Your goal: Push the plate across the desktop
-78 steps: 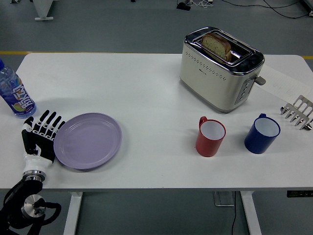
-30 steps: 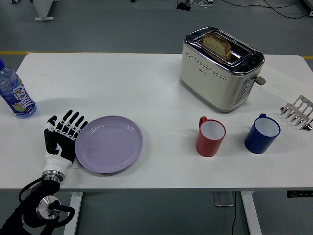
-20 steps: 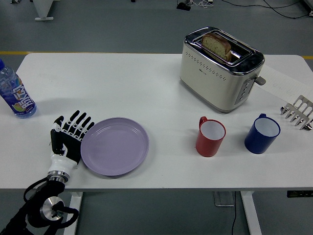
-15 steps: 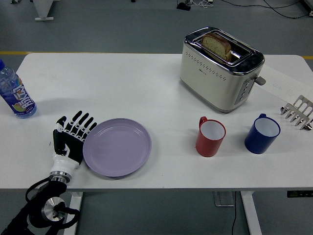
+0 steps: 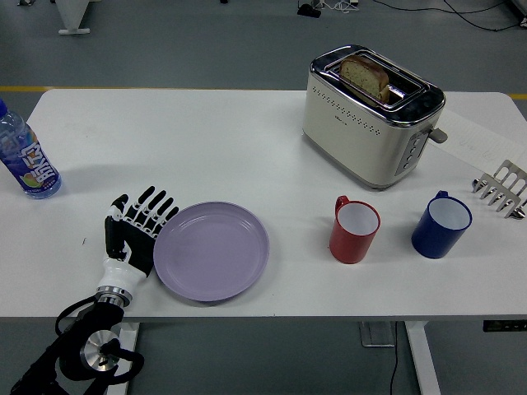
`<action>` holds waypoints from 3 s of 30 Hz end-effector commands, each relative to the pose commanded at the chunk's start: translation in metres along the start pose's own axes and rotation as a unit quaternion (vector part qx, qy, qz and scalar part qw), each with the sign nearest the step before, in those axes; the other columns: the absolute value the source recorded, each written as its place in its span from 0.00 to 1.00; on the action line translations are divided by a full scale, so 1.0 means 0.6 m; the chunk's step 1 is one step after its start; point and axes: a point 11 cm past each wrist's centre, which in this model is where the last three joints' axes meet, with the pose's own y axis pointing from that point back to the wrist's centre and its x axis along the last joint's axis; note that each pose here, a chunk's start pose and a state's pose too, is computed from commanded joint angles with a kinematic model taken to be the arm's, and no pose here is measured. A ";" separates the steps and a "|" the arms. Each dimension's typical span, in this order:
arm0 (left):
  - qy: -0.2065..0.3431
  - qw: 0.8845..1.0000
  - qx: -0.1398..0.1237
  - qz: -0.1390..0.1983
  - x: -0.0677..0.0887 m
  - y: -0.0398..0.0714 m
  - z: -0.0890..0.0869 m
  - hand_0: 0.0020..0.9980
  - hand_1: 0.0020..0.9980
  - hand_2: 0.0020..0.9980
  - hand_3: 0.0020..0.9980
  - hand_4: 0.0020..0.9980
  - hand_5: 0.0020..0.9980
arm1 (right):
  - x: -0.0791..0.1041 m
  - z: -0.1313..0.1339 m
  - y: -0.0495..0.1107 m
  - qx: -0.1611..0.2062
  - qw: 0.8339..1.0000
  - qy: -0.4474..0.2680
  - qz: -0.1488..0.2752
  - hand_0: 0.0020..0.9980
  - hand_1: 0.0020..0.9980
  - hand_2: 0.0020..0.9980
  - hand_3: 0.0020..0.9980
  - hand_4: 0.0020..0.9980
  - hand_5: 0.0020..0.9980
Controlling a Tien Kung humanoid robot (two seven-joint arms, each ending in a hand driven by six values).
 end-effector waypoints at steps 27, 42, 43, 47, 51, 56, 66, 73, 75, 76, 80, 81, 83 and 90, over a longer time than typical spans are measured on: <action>0.007 0.999 0.027 -0.032 -0.037 -0.006 -0.029 0.74 0.74 0.69 0.65 0.50 1.00 | -0.002 -0.007 0.002 0.003 1.000 0.001 0.001 0.55 0.46 0.58 0.58 0.31 0.45; 0.008 0.998 0.042 -0.046 -0.053 -0.005 -0.044 0.74 0.73 0.69 0.65 0.50 1.00 | -0.004 -0.008 0.002 0.004 1.000 0.002 -0.001 0.55 0.46 0.58 0.58 0.31 0.44; 0.008 0.998 0.043 -0.047 -0.054 -0.005 -0.045 0.74 0.73 0.69 0.65 0.50 1.00 | -0.004 -0.008 0.002 0.004 1.000 0.002 -0.001 0.55 0.46 0.58 0.58 0.31 0.44; 0.008 0.998 0.042 -0.047 -0.055 -0.006 -0.043 0.74 0.73 0.69 0.65 0.50 1.00 | -0.004 -0.008 0.003 0.004 1.000 0.003 -0.001 0.55 0.46 0.57 0.58 0.31 0.44; 0.009 0.998 0.035 -0.044 -0.052 -0.009 -0.036 0.74 0.73 0.69 0.65 0.50 1.00 | -0.004 -0.008 0.003 0.004 1.000 0.003 -0.001 0.55 0.46 0.57 0.58 0.31 0.44; 0.011 0.999 0.020 -0.037 -0.046 -0.015 -0.019 0.74 0.73 0.69 0.65 0.50 1.00 | -0.004 -0.007 0.002 0.004 1.000 0.004 -0.001 0.55 0.46 0.57 0.58 0.31 0.44; 0.006 1.000 -0.028 -0.006 -0.018 -0.020 0.036 0.74 0.72 0.69 0.65 0.50 1.00 | -0.002 -0.004 0.001 0.002 1.000 0.002 -0.001 0.55 0.46 0.58 0.58 0.31 0.44; -0.002 0.998 -0.063 0.025 0.012 -0.019 0.086 0.75 0.72 0.69 0.65 0.50 1.00 | 0.001 0.002 0.000 -0.002 1.000 0.002 0.002 0.55 0.46 0.57 0.58 0.31 0.44; -0.007 0.997 -0.069 0.029 0.019 -0.018 0.102 0.75 0.72 0.69 0.65 0.50 1.00 | 0.002 0.002 0.000 -0.002 1.000 0.002 0.002 0.55 0.46 0.57 0.58 0.31 0.44; -0.016 0.997 -0.075 0.034 0.030 -0.016 0.122 0.75 0.73 0.69 0.66 0.50 1.00 | 0.002 0.003 -0.001 -0.003 1.000 0.002 0.003 0.55 0.46 0.57 0.58 0.31 0.44; -0.033 0.995 -0.083 0.044 0.051 -0.009 0.156 0.75 0.73 0.69 0.66 0.50 1.00 | 0.003 0.004 -0.001 -0.004 1.000 0.002 0.004 0.55 0.46 0.57 0.58 0.31 0.44; -0.037 0.995 -0.085 0.047 0.057 -0.007 0.164 0.75 0.73 0.69 0.66 0.50 1.00 | 0.004 0.005 -0.001 -0.004 1.000 0.001 0.004 0.55 0.46 0.57 0.58 0.31 0.44; -0.045 0.993 -0.091 0.055 0.071 -0.001 0.183 0.76 0.74 0.70 0.67 0.51 1.00 | 0.004 0.005 -0.001 -0.004 1.000 0.000 0.004 0.55 0.46 0.57 0.58 0.31 0.44; -0.075 0.990 -0.090 0.081 0.113 0.016 0.237 0.77 0.74 0.71 0.69 0.51 1.00 | 0.005 0.003 -0.001 -0.003 1.000 0.000 0.004 0.55 0.46 0.57 0.58 0.31 0.44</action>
